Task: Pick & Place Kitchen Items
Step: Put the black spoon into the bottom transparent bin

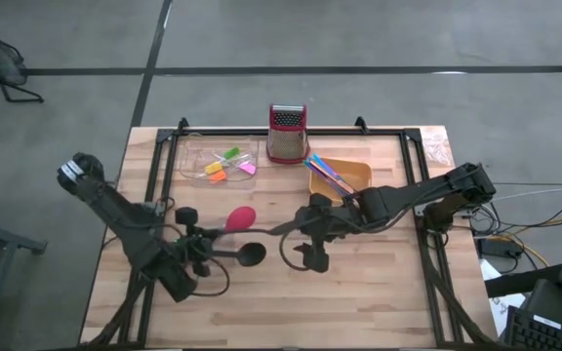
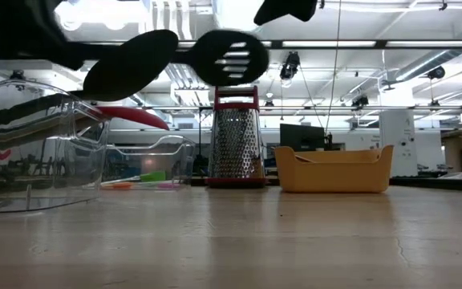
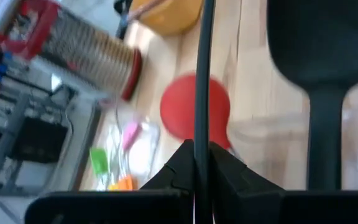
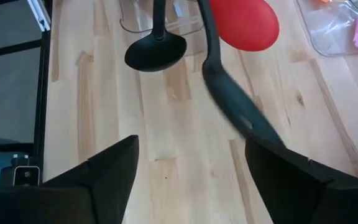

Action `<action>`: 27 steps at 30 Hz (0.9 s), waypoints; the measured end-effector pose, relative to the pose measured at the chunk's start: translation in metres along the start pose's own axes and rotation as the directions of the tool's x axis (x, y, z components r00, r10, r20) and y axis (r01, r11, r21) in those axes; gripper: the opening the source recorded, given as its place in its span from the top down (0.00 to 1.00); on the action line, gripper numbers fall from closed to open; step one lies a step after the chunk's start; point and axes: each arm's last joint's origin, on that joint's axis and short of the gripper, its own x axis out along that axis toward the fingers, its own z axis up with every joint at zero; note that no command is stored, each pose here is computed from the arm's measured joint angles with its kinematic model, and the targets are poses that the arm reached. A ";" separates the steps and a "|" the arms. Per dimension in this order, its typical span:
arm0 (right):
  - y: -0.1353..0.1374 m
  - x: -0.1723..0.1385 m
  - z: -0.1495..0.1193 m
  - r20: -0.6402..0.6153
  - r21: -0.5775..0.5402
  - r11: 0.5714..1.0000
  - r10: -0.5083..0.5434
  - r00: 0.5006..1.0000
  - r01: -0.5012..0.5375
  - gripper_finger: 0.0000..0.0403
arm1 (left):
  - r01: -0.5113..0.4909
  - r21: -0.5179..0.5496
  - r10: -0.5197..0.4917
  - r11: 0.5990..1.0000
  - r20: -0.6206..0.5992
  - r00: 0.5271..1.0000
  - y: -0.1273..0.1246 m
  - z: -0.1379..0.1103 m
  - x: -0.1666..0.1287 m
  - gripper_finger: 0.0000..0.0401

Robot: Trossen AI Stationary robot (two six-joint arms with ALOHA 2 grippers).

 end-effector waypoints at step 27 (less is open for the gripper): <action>0.000 0.000 0.000 0.000 0.000 1.000 0.001 1.000 -0.001 0.37 | 0.057 -0.169 -0.098 0.984 -0.250 0.963 -0.009 -0.068 -0.035 0.94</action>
